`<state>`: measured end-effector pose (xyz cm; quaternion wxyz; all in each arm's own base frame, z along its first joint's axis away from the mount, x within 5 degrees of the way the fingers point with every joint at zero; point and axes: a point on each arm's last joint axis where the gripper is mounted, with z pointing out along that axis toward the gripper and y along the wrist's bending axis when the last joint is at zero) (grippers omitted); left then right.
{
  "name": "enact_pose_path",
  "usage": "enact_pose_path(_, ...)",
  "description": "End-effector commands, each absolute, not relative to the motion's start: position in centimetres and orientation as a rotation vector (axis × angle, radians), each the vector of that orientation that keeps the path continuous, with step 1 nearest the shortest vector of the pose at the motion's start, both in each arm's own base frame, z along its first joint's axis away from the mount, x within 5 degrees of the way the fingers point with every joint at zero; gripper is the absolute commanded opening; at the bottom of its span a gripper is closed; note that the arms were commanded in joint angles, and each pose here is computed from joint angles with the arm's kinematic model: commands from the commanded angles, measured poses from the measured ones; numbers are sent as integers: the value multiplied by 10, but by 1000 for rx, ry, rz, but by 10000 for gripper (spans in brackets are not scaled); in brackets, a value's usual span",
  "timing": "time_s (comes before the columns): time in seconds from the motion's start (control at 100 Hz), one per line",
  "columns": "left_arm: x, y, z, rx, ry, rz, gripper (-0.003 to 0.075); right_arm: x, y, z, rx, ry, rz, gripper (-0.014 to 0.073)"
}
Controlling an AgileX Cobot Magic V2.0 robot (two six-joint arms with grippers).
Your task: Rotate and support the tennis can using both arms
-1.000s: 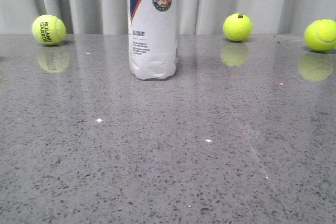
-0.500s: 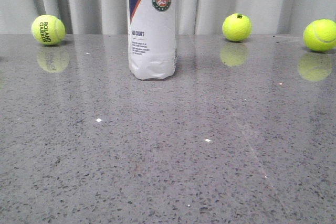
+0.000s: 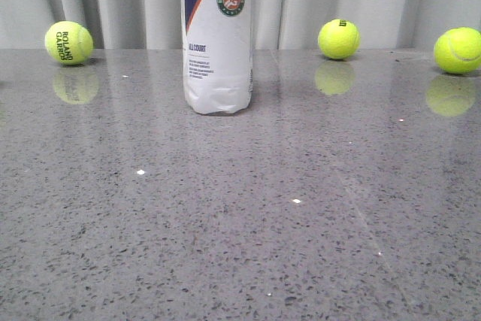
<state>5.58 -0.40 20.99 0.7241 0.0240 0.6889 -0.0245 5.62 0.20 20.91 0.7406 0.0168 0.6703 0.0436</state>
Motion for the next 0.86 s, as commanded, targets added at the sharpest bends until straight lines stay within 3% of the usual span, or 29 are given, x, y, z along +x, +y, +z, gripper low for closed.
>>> enact_pose_path(0.0,55,-3,204,35,1455,-64,-20,53,2,216,40,1410,93,-69)
enact_pose_path(0.85,55,-3,204,35,1455,-64,-20,53,2,216,39,1408,93,-69)
